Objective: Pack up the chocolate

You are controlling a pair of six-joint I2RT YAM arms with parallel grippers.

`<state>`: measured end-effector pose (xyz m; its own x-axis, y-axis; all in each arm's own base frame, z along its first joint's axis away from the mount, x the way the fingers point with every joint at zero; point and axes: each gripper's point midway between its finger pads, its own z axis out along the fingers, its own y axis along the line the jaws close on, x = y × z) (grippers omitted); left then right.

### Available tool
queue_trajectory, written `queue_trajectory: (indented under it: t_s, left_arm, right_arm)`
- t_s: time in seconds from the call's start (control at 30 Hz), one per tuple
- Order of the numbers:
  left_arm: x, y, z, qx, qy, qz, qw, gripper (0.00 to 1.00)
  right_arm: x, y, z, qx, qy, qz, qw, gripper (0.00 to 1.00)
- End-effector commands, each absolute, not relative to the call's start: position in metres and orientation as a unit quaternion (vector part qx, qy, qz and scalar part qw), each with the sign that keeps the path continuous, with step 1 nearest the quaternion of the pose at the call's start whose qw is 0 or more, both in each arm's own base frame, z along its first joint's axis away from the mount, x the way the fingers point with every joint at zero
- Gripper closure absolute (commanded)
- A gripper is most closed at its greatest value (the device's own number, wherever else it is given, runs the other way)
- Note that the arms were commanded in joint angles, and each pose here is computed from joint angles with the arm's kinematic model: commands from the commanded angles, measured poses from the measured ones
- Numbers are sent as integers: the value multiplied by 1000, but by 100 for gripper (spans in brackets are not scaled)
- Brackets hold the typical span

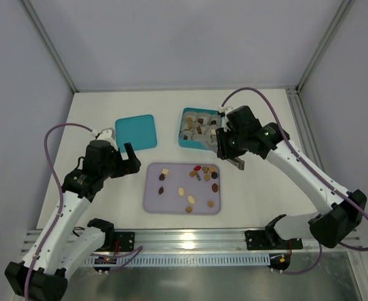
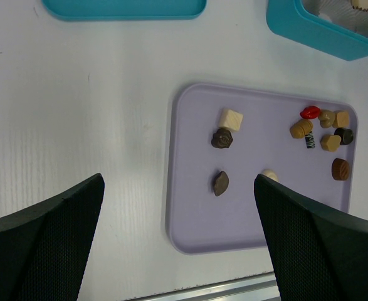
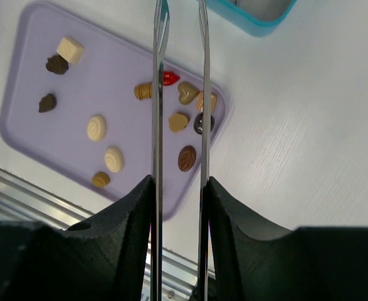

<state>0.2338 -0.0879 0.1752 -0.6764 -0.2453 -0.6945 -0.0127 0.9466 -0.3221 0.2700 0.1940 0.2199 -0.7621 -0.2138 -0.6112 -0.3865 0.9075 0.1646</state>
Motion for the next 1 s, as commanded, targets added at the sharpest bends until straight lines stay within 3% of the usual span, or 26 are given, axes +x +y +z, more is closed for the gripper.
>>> queue_trajectory:
  t_s: [0.0,0.33,0.97]
  left_arm:
    - [237,-89,185,-71,895,-153,412,0]
    - [237,-91,183,-67,897,-157,407,0]
    - [238,-91,180,-65,900,-154,403,0]
  right_arm:
    - [242,179,206,-146,938,140,281,60]
    - [187,188,159,-158,952,141,221,60]
    - [175,184,137,-165,959,106,205,59]
